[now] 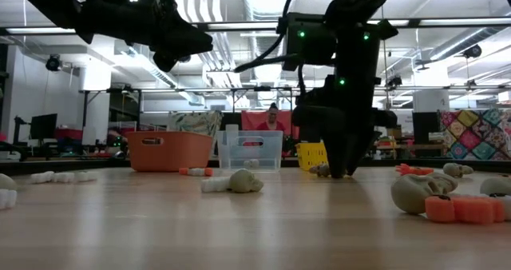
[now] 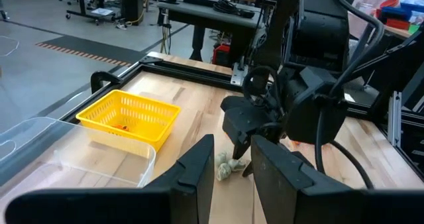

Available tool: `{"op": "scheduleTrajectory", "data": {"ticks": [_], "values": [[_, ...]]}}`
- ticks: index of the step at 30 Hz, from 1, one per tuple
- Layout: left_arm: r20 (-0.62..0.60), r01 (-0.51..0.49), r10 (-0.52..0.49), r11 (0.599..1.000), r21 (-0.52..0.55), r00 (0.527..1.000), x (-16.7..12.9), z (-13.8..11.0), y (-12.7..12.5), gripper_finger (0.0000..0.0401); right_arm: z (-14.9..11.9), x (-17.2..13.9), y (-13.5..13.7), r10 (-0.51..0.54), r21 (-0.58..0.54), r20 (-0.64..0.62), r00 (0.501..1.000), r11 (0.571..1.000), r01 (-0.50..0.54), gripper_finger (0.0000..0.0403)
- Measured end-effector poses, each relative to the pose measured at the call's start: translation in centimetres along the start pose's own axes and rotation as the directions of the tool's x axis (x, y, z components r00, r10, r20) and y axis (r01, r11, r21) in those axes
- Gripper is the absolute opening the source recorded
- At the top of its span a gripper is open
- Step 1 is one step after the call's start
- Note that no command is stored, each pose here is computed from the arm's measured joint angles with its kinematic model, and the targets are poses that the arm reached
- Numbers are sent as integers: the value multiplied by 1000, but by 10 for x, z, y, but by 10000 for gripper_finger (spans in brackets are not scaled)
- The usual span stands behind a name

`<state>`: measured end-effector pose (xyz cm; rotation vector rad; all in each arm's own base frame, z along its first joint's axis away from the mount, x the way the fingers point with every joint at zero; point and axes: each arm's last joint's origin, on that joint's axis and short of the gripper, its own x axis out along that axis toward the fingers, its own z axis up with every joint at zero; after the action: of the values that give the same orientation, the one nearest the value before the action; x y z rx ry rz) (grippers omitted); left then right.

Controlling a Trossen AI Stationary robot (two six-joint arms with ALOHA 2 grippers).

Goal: Sort Halloween decoration
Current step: Put the gray skull toy into the transparent bin

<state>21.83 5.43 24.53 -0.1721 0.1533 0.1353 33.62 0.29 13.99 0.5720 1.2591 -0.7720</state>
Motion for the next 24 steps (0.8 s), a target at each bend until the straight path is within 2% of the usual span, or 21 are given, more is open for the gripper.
{"op": "scheduleTrajectory", "data": {"ticks": [15, 24], "values": [[3, 0, 0, 1000, 0, 1000, 0, 0, 0, 81, 0, 1, 2, 31, -40, -32, 999, 999, -32, 20], [3, 0, 0, 1000, 0, 1000, 0, 0, 0, 81, 0, -12, -2, 59, -133, -22, 998, 989, -61, 9]]}}
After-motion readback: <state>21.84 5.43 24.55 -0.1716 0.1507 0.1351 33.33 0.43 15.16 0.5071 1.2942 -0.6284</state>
